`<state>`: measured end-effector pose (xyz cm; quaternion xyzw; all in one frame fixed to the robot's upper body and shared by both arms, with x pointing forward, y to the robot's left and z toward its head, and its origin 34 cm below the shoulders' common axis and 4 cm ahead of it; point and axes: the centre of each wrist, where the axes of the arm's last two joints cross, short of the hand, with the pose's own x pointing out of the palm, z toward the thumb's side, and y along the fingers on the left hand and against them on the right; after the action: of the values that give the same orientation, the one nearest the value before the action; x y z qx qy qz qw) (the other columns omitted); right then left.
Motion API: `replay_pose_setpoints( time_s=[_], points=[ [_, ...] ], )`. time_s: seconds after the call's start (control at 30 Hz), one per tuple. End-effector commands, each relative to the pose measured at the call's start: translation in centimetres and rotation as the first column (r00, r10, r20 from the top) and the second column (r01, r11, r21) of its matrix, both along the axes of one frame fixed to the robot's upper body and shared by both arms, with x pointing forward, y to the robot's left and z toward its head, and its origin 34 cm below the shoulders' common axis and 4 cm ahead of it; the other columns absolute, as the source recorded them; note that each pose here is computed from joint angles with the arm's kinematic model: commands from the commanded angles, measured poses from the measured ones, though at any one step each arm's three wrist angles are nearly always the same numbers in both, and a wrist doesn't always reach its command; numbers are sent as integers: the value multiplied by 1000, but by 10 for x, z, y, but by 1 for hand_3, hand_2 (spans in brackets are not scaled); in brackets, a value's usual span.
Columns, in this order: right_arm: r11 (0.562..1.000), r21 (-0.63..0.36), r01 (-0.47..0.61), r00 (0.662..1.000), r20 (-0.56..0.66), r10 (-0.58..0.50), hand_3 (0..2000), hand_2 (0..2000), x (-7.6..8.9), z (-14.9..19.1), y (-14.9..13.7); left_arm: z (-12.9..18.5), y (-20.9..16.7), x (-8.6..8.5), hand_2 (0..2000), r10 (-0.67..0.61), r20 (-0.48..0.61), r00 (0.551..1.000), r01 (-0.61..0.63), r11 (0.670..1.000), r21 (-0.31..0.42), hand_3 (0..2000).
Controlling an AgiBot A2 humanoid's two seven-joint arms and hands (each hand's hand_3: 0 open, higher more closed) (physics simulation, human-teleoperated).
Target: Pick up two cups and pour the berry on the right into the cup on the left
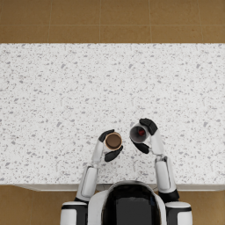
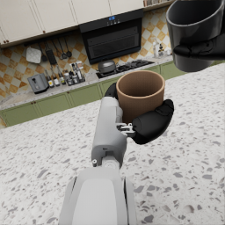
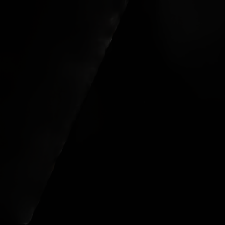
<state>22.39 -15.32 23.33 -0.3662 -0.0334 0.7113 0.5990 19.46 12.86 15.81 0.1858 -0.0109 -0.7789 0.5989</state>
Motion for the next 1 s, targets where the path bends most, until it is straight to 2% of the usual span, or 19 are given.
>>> replay_pose_setpoints(
  time_s=[0.03,0.17,0.23,0.4,0.6,0.67,0.7,0.73,0.77,0.8,0.83,1.0],
  points=[
    [1000,9,-17,997,69,16,1280,2000,7,19,13,5,-8,3,2000,-17,23,1000,17,1000,7,1280],
    [996,-84,37,993,111,-27,1280,2000,9,23,18,1,-13,4,2000,-23,22,999,22,999,47,1280],
    [986,-145,80,993,102,-66,1280,2000,8,16,15,3,-15,5,2000,-26,32,999,25,998,49,1280],
    [960,-236,151,973,205,-103,1280,2000,5,31,24,4,-18,9,2000,-27,36,999,26,998,49,1280],
    [900,-353,254,947,281,-157,1280,2000,2,34,30,1,-18,11,2000,-23,26,999,22,998,52,1280],
    [865,-404,296,940,285,-188,1280,2000,3,28,27,8,-21,13,2000,-27,51,998,25,999,41,1280],
    [860,-413,301,933,316,-175,1280,2000,0,33,34,6,-24,12,2000,-38,44,998,36,998,43,1280],
    [835,-442,328,930,309,-202,1280,2000,2,28,29,3,-20,12,2000,-28,31,999,27,998,49,1280],
    [826,-450,339,921,337,-195,1280,2000,-1,32,33,4,-16,14,2000,-437,80,896,316,754,576,1280],
    [802,-477,360,918,333,-213,1280,2000,2,28,31,5,-22,14,2000,-124,74,990,110,979,170,1280],
    [783,-494,377,912,346,-221,1280,2000,1,27,31,6,-22,14,2000,-146,81,986,128,972,196,1280],
    [695,-543,472,866,432,-250,1280,2000,-2,35,35,4,-22,16,2000,-131,74,989,115,975,189,1280]
  ],
)
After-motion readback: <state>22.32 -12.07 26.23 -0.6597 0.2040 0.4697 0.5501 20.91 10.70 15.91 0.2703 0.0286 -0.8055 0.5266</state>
